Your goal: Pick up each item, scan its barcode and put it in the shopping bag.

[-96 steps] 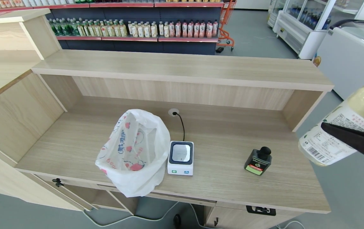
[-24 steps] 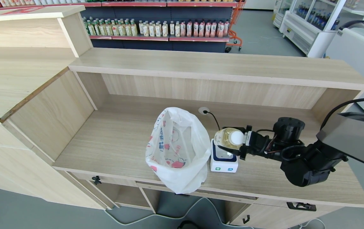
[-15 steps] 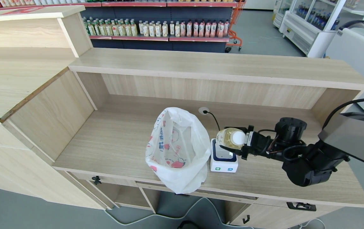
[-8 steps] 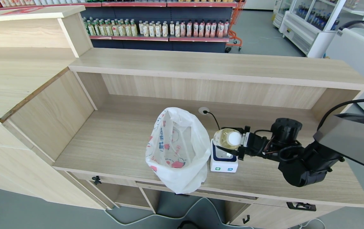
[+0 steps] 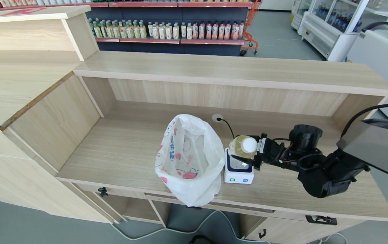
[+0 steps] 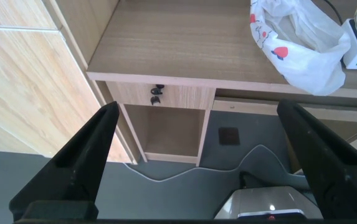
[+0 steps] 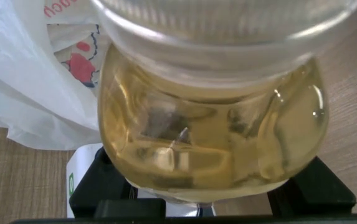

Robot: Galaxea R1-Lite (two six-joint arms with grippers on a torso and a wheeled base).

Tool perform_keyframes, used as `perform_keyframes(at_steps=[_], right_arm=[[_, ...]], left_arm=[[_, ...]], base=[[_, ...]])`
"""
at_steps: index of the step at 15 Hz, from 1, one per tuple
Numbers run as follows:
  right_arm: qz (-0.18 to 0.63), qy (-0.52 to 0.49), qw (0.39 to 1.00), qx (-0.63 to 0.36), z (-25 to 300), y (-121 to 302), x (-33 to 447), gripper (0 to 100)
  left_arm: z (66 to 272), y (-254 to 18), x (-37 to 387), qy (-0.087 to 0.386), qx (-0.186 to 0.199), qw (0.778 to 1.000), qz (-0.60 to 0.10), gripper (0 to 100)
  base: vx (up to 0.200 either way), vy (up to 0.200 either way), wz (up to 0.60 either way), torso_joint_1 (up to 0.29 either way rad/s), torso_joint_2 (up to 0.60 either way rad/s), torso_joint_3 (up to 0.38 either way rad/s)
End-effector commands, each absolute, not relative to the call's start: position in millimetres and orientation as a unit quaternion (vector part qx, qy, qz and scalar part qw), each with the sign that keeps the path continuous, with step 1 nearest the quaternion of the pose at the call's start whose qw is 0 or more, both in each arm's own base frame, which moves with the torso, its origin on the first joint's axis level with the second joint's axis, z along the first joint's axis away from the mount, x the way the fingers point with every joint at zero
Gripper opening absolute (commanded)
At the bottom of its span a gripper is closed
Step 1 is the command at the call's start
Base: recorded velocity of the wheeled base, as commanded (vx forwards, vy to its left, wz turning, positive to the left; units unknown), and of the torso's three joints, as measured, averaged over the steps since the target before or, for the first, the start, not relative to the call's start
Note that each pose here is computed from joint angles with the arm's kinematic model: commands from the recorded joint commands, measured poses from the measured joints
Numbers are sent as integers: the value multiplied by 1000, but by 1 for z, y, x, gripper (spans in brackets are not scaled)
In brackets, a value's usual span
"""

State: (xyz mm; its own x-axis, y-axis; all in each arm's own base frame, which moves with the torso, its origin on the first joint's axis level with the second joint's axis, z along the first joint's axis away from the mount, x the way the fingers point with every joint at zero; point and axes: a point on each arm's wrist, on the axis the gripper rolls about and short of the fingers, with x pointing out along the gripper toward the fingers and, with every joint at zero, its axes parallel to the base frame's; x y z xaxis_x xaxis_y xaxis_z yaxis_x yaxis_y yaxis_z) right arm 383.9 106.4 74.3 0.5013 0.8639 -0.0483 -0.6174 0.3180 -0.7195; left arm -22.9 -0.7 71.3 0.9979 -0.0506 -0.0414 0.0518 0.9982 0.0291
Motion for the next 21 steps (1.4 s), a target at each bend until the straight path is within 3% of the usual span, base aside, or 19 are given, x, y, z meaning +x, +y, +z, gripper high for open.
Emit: perform_keyframes(at_steps=[1,3,6,9,21], right_arm=[[413,-174,845,-292,139,93,366,0],[331,-146,917,-165,190,84,339,0],[246,-68,966,-29,223,71,303,0],[219,-39,974,29,227,67,294,0],[219,-6,975,36,209,60,266,0]], left_arm=[[71,-1,-23,20,15,999,-26,100],[71,-1,-23,20,15,999,-26,100],[71,-1,-23,20,15,999,-26,100],[71,-1,-23,20,15,999,-26,100],[71,-1,-23,20,17,999,-26,100]], base=[[0,0,0,0,0,0],[0,0,0,0,0,0],[0,0,0,0,0,0],[0,0,0,0,0,0],[0,0,0,0,0,0]])
